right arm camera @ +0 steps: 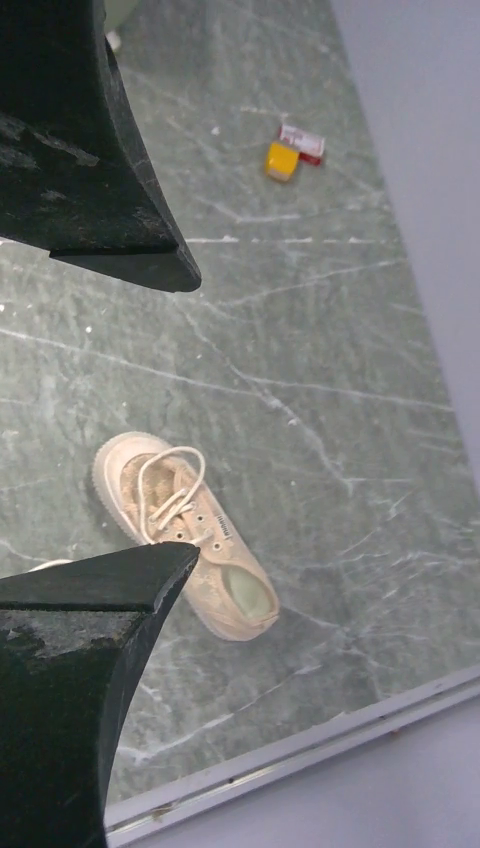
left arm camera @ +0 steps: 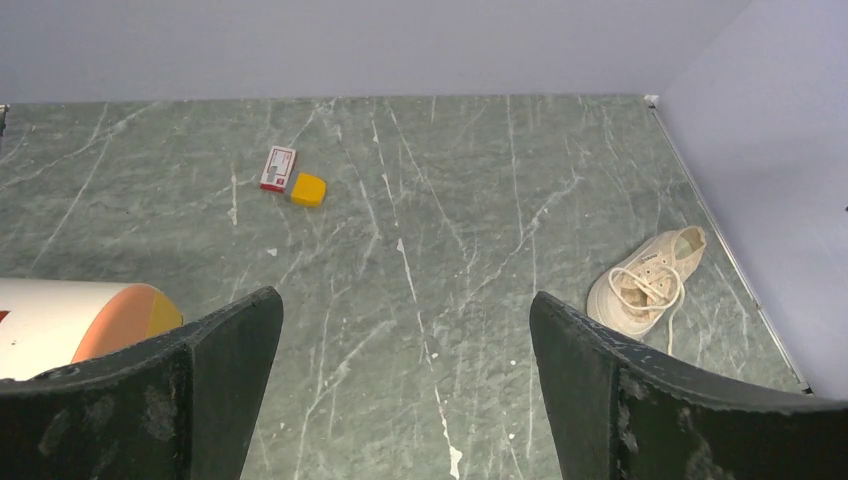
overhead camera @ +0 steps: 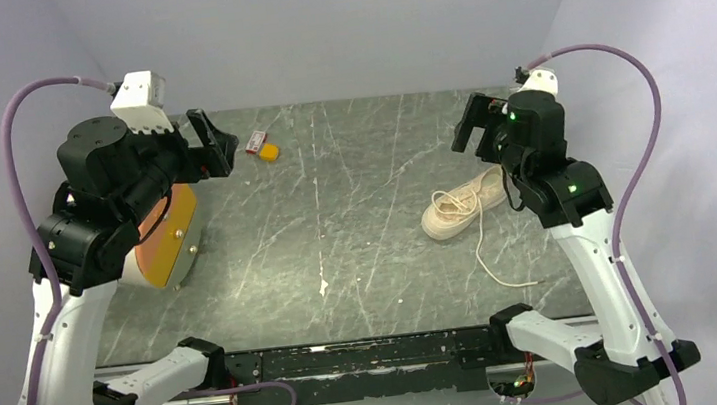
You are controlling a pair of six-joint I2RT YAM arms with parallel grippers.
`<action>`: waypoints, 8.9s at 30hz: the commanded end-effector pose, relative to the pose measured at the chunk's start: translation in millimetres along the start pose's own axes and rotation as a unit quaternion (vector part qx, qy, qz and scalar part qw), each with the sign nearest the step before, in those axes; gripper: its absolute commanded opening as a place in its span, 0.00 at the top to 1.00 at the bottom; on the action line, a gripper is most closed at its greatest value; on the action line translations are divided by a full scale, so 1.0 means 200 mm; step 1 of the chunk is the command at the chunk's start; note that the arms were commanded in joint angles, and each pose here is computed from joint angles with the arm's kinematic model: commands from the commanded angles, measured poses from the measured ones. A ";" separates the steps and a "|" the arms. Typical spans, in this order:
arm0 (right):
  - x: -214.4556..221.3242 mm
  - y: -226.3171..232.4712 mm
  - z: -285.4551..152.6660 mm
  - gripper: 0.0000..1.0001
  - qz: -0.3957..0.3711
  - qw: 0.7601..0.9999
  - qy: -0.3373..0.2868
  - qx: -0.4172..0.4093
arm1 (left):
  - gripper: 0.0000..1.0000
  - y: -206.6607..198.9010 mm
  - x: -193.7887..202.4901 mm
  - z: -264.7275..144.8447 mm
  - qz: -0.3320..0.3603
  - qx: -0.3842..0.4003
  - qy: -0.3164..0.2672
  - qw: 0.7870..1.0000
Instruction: Tie the shoes
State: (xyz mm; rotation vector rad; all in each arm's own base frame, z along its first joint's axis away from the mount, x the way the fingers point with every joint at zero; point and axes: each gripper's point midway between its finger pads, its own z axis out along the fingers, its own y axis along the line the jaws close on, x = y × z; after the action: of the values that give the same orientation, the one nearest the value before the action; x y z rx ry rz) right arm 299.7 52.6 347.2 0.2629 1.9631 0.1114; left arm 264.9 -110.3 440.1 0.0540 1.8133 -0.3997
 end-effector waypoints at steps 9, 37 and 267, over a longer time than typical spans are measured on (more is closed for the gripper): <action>0.02 -0.06 0.12 0.00 -0.002 0.999 -0.016 0.047 | 0.03 -0.03 -0.03 -0.03 -0.004 0.015 -0.013 1.000; 1.17 -0.79 0.57 0.25 0.089 0.923 0.342 0.150 | 0.03 -0.05 0.13 0.07 -0.010 0.021 0.068 0.997; 1.86 0.27 0.30 0.79 -0.182 0.901 0.394 0.027 | 0.11 -0.22 1.88 0.41 0.020 0.279 0.424 0.861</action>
State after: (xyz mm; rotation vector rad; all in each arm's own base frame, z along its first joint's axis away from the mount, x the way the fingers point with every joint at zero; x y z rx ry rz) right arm 214.2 227.4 11.7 -0.3091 2.8431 0.1609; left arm 220.8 -236.7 78.1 0.7105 2.5330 -0.9557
